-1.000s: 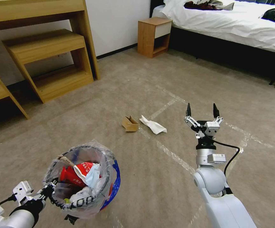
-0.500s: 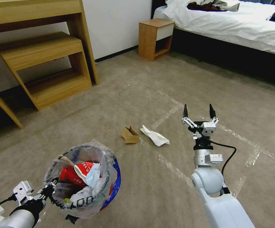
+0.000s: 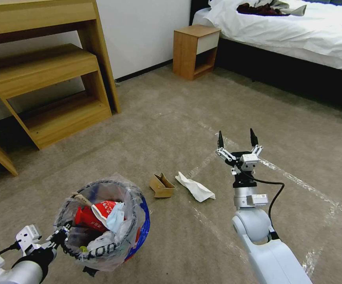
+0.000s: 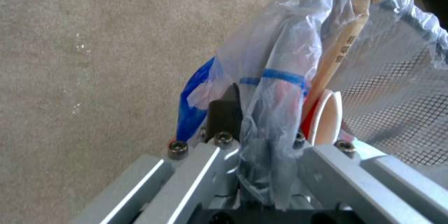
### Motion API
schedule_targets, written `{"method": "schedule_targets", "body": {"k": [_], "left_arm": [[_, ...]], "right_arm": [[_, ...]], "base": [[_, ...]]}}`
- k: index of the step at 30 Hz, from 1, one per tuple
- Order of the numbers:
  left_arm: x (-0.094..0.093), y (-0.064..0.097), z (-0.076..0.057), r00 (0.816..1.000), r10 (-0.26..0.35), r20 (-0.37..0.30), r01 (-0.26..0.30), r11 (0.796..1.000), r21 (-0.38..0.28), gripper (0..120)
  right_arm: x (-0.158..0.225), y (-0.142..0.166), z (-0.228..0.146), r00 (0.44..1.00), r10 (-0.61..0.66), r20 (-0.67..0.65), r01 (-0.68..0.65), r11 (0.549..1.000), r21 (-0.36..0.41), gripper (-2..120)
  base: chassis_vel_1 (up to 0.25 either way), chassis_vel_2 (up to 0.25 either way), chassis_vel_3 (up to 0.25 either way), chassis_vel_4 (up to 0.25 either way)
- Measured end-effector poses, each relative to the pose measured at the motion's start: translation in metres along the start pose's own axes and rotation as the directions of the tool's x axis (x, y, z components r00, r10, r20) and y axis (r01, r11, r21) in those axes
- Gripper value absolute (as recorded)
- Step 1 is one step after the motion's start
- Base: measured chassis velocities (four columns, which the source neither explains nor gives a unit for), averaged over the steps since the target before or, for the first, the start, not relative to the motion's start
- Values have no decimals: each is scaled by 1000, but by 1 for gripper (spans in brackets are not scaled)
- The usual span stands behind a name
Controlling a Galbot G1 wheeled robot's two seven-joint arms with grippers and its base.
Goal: Pick up the trash bin and place the garbage on the floor into it.
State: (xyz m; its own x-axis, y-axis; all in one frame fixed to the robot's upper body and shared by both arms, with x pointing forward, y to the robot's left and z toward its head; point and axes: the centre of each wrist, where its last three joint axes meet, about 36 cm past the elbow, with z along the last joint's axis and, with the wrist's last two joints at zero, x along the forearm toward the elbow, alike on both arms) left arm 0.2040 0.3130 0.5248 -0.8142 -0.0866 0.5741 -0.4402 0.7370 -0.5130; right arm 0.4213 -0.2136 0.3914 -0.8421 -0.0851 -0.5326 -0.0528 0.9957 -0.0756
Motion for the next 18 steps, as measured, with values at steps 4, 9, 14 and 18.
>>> {"method": "schedule_targets", "body": {"k": [4,9,14,18], "left_arm": [[0,0,-1,1000,1,4,-1,1000,2,0],[1,1,-2,1000,-2,7,2,1000,3,0],[2,3,-5,1000,-7,11,7,1000,2,0],[2,3,-4,1000,-7,10,7,1000,3,0]], "right_arm": [[-2,3,5,1000,-10,-6,10,1000,-1,100],[-6,10,12,999,-9,-42,8,999,-31,100],[-11,17,19,998,-20,-57,17,999,-39,100],[-16,20,20,991,56,-123,-59,998,-21,100]], "base": [[12,-13,-9,9],[0,0,0,0],[0,0,0,0],[0,0,0,0]]}}
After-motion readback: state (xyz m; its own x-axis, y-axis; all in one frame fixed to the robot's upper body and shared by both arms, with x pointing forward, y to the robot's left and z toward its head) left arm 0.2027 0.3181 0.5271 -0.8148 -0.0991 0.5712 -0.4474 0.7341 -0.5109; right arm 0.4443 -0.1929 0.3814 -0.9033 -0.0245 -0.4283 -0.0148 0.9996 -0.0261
